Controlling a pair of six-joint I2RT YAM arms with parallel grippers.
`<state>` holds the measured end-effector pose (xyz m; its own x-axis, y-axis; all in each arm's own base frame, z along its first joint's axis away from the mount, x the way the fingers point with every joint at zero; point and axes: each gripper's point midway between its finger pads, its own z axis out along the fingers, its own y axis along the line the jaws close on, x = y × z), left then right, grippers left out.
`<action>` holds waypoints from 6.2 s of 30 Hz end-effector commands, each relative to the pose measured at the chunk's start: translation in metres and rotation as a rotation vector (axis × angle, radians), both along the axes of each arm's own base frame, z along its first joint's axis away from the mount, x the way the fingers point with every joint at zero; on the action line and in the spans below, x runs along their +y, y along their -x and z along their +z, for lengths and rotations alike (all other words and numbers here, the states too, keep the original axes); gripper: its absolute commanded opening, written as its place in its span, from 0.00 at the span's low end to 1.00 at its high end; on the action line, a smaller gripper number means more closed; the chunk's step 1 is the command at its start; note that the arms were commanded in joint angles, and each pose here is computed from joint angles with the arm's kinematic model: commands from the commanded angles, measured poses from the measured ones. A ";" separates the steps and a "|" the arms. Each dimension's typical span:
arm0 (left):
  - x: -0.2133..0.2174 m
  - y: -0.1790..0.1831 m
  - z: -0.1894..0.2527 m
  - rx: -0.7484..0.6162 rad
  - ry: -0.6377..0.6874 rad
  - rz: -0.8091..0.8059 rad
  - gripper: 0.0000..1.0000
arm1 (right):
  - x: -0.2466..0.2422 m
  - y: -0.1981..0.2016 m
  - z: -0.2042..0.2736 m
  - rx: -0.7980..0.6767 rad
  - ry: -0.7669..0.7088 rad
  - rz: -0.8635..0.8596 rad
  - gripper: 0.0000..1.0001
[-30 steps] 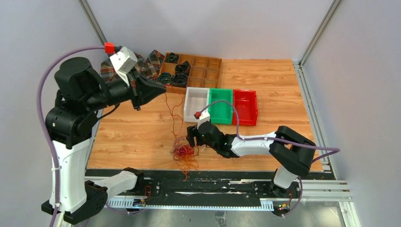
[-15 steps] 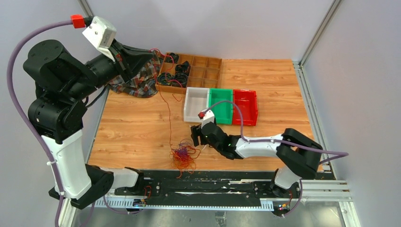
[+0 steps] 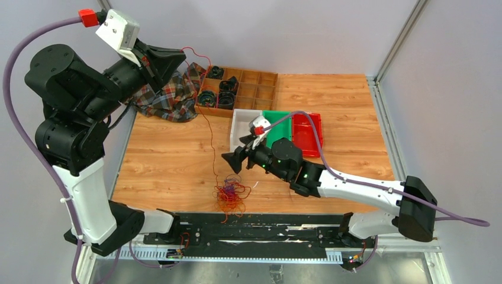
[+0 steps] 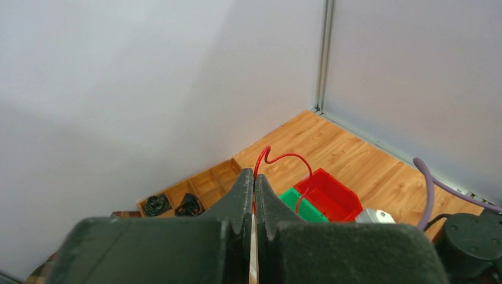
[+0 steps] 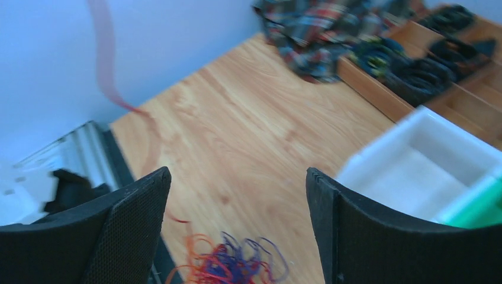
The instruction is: Untangle the cables
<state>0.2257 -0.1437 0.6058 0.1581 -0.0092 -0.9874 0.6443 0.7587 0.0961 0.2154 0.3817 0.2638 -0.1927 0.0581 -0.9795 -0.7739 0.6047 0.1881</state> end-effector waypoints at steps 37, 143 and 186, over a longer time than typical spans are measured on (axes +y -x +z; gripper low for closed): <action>0.170 0.123 0.228 -0.924 0.685 0.640 0.00 | -0.001 -0.008 -0.230 0.236 0.392 -0.128 0.74; -0.102 -0.006 -0.517 0.672 -0.727 -0.549 0.01 | -0.119 0.001 -0.102 0.301 -0.009 -0.237 0.59; -0.064 0.033 -0.343 0.454 -0.683 -0.478 0.01 | -0.029 -0.004 -0.028 0.146 -0.052 -0.030 0.66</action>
<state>0.1937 -0.2066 0.2463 -0.1496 0.6492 -0.7457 0.9585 0.2804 0.0517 0.2250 0.3687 0.2246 -0.3724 0.0880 -0.9239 -0.7225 0.5972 0.3482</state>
